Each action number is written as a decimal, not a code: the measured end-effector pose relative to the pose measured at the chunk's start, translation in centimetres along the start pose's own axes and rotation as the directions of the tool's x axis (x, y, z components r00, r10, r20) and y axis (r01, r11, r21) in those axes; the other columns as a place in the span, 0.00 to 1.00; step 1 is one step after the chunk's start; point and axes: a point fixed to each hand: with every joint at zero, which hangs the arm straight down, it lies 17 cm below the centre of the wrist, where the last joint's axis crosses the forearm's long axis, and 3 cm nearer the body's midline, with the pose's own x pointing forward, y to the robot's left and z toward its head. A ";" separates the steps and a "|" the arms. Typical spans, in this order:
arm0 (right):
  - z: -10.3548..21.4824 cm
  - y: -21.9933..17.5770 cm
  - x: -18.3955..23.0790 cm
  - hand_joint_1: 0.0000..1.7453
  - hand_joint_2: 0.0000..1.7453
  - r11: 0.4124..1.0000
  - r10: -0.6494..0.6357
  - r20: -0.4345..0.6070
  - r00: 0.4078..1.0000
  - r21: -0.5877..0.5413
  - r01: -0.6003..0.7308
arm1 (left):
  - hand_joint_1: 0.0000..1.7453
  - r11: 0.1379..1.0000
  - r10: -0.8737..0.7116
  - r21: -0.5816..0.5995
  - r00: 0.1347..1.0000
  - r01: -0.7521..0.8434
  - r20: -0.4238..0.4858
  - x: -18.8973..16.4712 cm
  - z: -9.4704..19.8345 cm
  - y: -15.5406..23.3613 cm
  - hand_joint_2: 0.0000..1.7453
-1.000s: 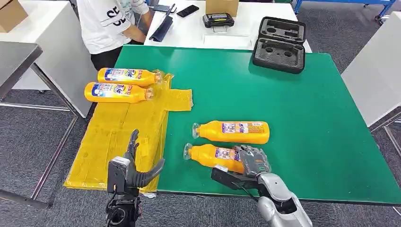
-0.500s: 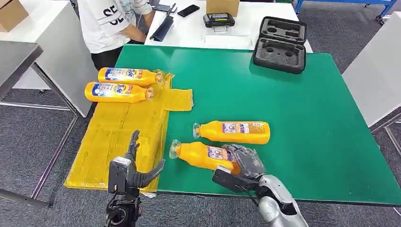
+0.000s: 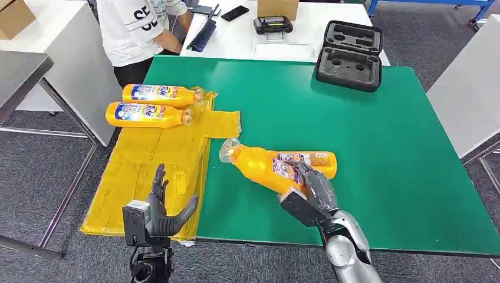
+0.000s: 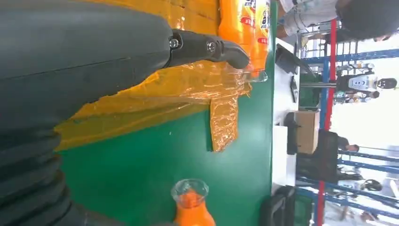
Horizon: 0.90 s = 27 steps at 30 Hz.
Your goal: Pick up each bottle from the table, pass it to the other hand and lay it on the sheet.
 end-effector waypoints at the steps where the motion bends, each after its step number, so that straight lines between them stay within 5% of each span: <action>1: -0.1 -0.2 0.0 1.00 1.00 1.000 -0.002 -0.004 1.000 -0.007 0.002 | 0.00 1.000 0.017 -0.002 1.000 -0.017 -0.006 0.0 0.0 0.0 0.00; 7: -0.6 -1.2 0.4 1.00 1.00 0.999 -0.019 0.009 1.000 -0.044 0.019 | 0.00 0.989 0.130 -0.060 0.990 -0.133 -0.046 -0.2 0.2 -1.3 0.00; 13: -1.3 -0.5 3.4 1.00 1.00 0.998 -0.046 0.141 0.989 -0.033 0.051 | 0.00 0.963 0.214 -0.154 0.975 -0.221 -0.062 0.1 0.3 -3.8 0.00; 27: -1.6 5.9 7.8 1.00 1.00 0.983 -0.170 0.243 0.955 0.109 0.148 | 0.00 0.950 0.187 -0.238 0.979 -0.202 -0.084 -0.2 -0.5 -6.6 0.00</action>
